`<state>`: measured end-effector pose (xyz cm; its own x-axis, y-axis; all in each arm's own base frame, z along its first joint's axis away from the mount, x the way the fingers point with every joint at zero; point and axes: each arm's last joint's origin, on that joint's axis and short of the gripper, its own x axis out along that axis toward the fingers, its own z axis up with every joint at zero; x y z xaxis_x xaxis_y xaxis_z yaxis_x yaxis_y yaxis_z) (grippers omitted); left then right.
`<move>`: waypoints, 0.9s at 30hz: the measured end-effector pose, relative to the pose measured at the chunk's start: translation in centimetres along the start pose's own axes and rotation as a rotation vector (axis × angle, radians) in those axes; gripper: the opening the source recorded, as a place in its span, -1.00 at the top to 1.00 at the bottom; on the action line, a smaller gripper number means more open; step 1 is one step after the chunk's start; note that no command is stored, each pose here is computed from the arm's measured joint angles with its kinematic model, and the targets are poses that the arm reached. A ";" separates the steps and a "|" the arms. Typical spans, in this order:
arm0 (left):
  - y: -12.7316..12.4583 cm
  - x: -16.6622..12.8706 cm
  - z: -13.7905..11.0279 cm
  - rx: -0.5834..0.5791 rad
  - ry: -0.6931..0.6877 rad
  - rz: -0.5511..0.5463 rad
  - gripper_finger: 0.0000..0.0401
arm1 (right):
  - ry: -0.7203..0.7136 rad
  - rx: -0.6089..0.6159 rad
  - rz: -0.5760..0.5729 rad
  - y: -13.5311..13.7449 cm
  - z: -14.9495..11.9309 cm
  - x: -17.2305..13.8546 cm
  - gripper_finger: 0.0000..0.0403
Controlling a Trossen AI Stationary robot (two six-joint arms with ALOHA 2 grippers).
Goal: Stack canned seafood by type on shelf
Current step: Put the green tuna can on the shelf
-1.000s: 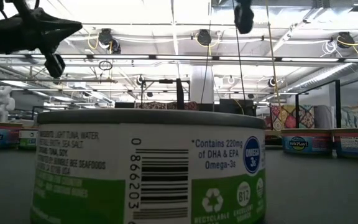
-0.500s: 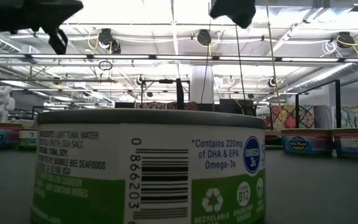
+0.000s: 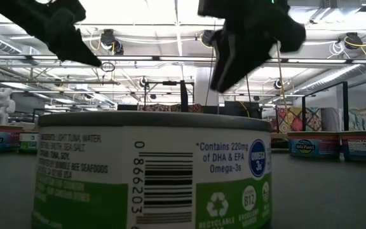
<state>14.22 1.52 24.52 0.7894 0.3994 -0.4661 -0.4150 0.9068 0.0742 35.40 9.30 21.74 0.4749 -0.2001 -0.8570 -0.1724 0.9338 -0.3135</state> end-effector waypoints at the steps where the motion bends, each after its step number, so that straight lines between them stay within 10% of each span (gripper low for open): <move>1: -0.1 0.2 0.0 0.004 0.010 -0.002 0.77 | 0.013 -0.007 -0.007 0.2 -0.1 0.4 0.15; 27: -0.3 0.7 -0.1 0.079 0.034 -0.009 0.77 | 0.134 0.084 -0.168 2.5 -1.1 7.0 0.51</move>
<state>14.79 1.50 24.06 0.7762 0.3880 -0.4970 -0.3701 0.9185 0.1390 37.36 9.96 14.56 0.3713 -0.3871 -0.8440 -0.0252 0.9044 -0.4259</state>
